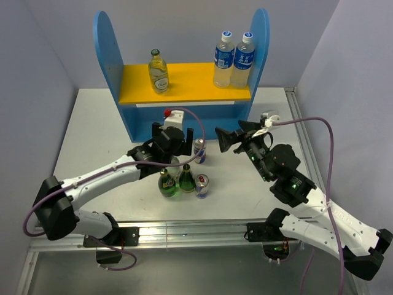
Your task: Place and organize the beverage onto the shelf
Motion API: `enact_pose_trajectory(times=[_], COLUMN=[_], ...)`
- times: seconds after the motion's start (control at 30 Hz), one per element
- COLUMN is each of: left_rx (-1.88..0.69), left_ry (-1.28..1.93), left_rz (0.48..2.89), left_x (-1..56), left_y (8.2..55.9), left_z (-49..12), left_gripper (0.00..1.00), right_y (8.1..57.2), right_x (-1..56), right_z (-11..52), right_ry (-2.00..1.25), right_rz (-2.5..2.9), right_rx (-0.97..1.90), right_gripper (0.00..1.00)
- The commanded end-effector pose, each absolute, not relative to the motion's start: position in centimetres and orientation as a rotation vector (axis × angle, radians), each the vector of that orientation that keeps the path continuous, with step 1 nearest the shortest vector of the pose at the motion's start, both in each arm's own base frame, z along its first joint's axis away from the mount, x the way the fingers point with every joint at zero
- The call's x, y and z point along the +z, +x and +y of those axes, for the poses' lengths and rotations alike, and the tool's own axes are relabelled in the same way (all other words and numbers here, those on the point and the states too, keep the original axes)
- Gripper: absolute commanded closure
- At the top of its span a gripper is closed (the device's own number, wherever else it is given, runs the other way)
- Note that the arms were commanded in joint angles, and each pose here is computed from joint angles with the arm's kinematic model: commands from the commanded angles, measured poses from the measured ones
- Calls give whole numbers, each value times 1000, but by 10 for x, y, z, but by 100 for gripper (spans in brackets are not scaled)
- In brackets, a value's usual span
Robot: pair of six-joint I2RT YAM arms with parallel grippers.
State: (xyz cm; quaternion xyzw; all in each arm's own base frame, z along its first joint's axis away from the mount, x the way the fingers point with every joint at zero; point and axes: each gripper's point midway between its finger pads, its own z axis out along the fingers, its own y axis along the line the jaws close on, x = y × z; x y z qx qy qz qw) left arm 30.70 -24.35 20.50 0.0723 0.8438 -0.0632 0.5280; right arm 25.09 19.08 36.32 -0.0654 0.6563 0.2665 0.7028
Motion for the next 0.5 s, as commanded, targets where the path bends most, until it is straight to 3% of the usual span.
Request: enact_pose_trajectory(times=[0.0,0.47], left_rx=[-277,-390], left_ry=[217,412], left_rz=[1982,2022], left_x=[211,200], left_y=[316,333], left_z=[-278,-345], left_gripper=[1,1], right_y=[251,254], right_x=[345,330], right_z=[185,177], right_ry=[-122,-92], right_rz=[1501,1535], right_rx=[568,518], right_gripper=[0,0])
